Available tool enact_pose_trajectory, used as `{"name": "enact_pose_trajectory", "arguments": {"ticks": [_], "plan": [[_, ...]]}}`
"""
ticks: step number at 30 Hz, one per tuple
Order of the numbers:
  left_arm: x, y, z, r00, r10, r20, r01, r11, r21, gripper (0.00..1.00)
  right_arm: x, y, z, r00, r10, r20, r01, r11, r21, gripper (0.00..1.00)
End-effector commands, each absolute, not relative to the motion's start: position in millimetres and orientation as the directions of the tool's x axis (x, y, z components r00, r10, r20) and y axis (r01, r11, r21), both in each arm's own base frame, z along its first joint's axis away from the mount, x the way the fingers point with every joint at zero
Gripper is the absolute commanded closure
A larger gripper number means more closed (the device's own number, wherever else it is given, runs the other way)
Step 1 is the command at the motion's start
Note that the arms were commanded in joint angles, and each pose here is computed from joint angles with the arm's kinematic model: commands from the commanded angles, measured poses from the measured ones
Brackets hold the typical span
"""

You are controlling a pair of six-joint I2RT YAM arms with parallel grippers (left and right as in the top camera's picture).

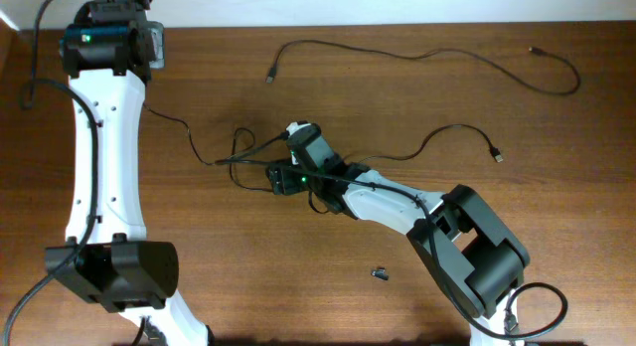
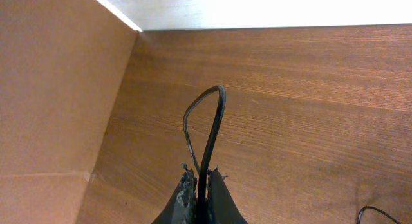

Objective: Untangle cables

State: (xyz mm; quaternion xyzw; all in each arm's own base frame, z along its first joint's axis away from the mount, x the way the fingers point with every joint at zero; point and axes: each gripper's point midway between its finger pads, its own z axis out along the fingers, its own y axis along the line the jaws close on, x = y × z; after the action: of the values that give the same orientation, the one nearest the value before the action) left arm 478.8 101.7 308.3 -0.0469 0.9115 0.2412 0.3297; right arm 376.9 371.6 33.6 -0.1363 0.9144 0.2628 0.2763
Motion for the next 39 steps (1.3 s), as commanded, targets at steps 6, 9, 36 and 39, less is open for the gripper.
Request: {"name": "enact_pose_trajectory", "arguments": {"ticks": [6,9,36,39], "plan": [[478.2,116.6,301.5,-0.775,0.02,-0.631,-0.262,0.899,0.351,1.0,378.2,348.3,11.4,-0.849,-0.025,-0.527,-0.244,0.905,0.35,0.29],[478.4,116.1,301.3,-0.775,0.02,-0.631,-0.26,0.901,0.348,1.0,370.9,339.6,2.8,-0.89,0.071,-0.45,-0.118,0.919,0.377,0.37],[491.5,144.6,253.4,-0.8,-0.077,-0.595,-0.252,0.943,0.217,1.0,377.3,366.4,-26.4,-0.823,0.061,-0.565,-0.11,0.958,0.264,0.32],[489.9,147.0,234.8,-0.821,-0.086,-0.564,-0.249,0.944,0.218,1.0,365.4,374.8,-31.0,-0.857,0.054,-0.513,-0.123,0.945,0.304,0.32]]}}
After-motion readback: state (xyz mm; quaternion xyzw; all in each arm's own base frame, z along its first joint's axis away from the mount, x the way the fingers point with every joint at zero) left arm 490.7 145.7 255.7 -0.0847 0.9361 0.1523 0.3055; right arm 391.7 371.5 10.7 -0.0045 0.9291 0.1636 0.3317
